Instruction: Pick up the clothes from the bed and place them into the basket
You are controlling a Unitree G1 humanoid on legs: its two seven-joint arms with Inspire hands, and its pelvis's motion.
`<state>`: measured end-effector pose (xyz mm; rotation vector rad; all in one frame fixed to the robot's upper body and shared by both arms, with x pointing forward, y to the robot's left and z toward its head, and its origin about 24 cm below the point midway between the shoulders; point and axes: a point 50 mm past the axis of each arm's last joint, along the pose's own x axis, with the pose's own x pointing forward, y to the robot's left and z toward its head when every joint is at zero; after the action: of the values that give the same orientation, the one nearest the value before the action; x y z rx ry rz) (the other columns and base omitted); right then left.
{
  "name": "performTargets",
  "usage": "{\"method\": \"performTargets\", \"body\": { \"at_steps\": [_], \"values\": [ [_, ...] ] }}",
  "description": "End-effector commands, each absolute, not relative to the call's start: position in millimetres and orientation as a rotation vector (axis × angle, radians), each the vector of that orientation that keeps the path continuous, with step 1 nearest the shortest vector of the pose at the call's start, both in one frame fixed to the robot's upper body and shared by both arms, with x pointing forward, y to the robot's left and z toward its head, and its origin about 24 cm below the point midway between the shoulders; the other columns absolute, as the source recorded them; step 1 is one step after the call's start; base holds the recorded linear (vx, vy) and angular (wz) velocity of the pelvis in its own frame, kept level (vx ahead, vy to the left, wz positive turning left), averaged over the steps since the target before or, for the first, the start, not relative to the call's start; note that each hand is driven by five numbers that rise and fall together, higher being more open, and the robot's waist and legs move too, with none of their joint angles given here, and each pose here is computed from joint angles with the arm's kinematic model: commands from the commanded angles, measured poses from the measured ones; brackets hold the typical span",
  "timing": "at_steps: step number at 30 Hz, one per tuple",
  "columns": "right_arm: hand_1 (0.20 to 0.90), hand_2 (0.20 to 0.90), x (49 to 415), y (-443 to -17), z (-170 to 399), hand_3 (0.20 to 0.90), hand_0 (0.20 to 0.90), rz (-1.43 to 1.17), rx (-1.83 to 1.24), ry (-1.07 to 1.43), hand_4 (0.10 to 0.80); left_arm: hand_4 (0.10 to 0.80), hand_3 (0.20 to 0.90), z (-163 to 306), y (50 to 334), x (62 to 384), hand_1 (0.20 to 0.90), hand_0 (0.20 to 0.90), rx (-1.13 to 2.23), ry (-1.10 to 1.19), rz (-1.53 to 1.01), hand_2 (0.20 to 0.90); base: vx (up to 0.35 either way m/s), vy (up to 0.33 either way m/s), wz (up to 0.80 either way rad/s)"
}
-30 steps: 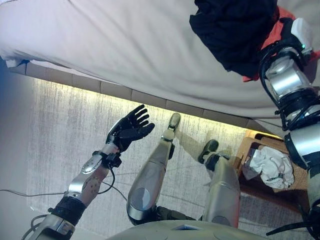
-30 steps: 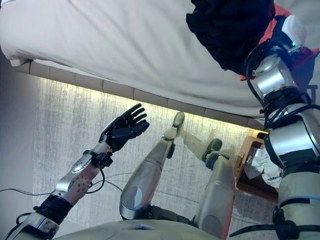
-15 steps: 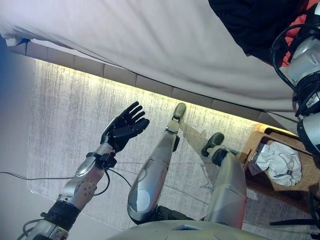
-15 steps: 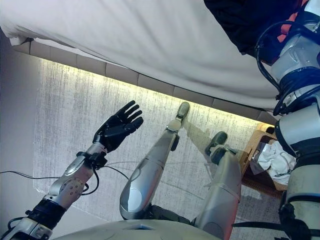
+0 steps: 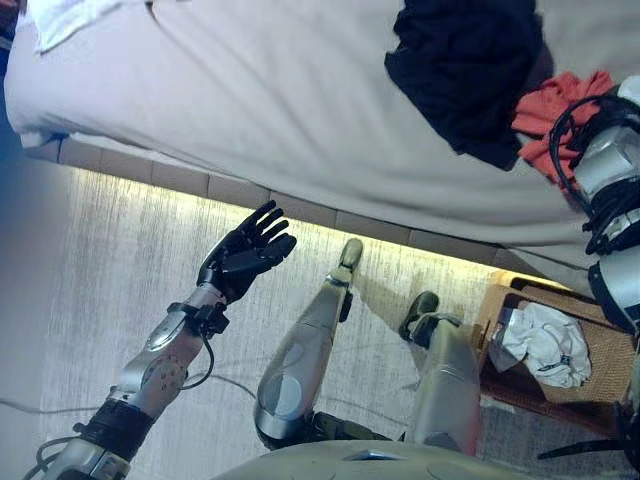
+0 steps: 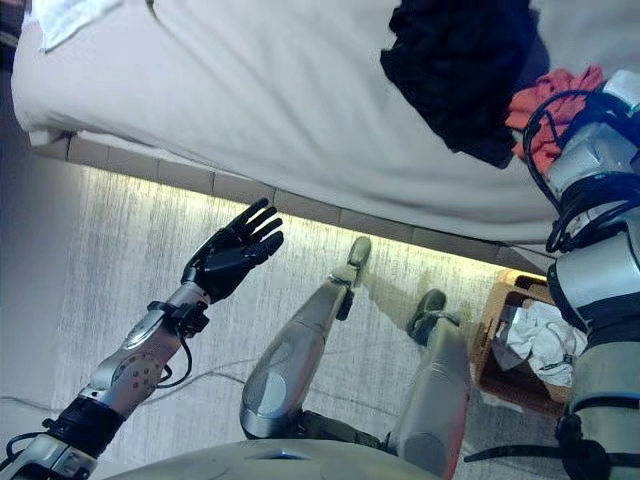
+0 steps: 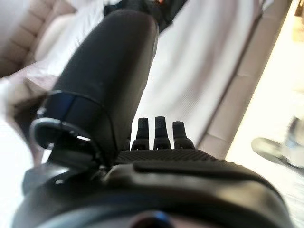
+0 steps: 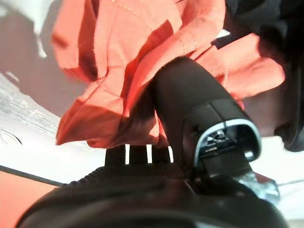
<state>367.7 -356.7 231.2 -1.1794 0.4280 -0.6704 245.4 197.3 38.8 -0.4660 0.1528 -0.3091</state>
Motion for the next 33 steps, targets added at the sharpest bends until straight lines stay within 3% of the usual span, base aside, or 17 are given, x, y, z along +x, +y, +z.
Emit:
{"method": "performTargets", "body": {
  "at_steps": [1,15,33],
  "values": [
    [0.300,0.300,336,-394,290,0.200,0.300,-0.926,-1.256,0.248,0.100,0.800,0.900,54,202,247,0.900,0.900,-0.511,0.032,-0.294,0.900,0.037,0.088,-0.25],
    [0.300,0.300,318,-404,267,0.200,0.300,-0.761,-1.358,0.183,0.100,0.800,0.900,12,194,242,0.900,0.900,-0.391,0.260,-0.226,0.900,0.097,0.098,-0.29],
    [0.300,0.300,286,-415,159,0.200,0.300,-0.655,-1.130,0.347,0.100,0.800,0.900,-7,181,259,0.900,0.900,-0.406,0.300,-0.207,0.900,0.011,0.016,-0.36]
  ]
}}
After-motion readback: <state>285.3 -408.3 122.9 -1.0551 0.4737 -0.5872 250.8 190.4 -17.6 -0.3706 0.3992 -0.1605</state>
